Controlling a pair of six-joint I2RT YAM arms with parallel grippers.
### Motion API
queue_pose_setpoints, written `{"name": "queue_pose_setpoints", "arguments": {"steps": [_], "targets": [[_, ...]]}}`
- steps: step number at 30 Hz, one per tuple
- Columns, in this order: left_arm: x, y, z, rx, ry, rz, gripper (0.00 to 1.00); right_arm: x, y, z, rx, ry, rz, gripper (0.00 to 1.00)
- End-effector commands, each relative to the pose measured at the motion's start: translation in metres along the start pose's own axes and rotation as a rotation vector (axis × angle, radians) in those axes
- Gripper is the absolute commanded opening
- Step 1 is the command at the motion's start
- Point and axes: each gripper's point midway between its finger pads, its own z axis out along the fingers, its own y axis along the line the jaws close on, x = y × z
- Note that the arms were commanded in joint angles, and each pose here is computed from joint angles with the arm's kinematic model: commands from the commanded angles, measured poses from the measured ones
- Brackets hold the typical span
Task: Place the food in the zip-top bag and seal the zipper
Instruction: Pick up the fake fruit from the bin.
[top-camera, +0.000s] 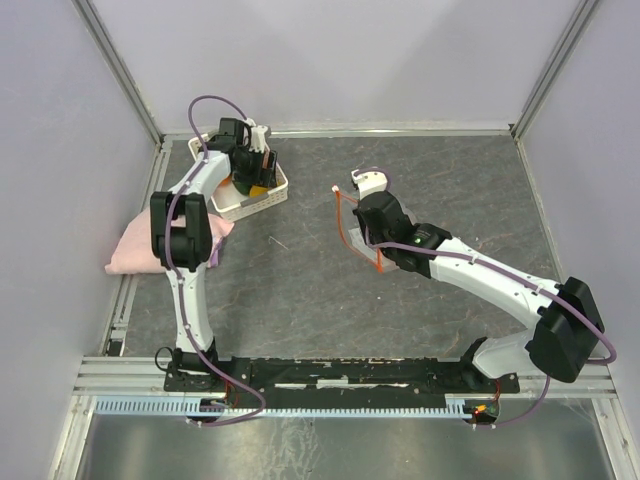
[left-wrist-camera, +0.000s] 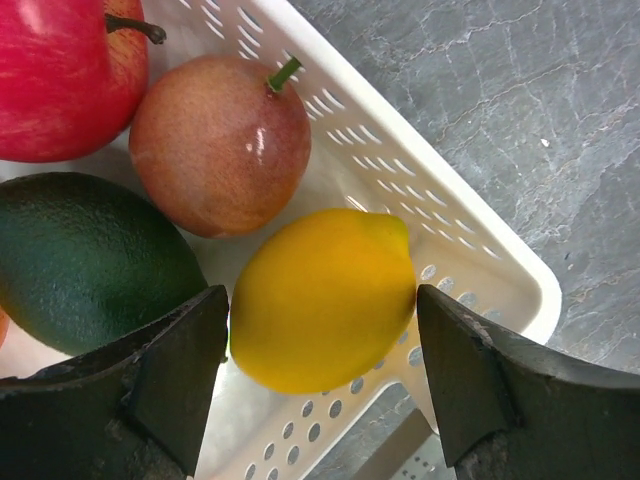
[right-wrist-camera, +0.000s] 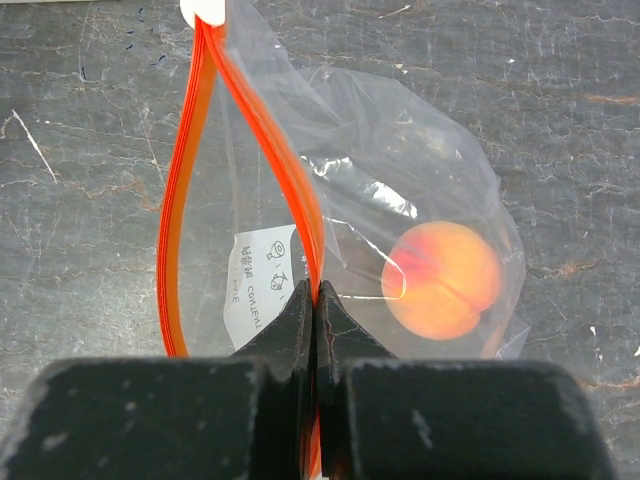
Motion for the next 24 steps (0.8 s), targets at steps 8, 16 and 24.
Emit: {"name": "queue_pose_setpoints", "arguments": {"steps": [8, 16, 24], "targets": [[0.005, 0.002, 0.015, 0.03, 0.052, 0.053, 0.81, -0.014, -0.001, -0.005, -0.016, -0.048, 0.034, 0.01], [0.009, 0.004, 0.018, 0.019, 0.069, 0.037, 0.8, -0.014, 0.001, -0.003, -0.023, -0.046, 0.038, 0.02], [-0.004, 0.004, 0.003, -0.013, 0.036, 0.01, 0.53, -0.016, 0.0, -0.005, -0.024, -0.051, 0.044, 0.02]]}}
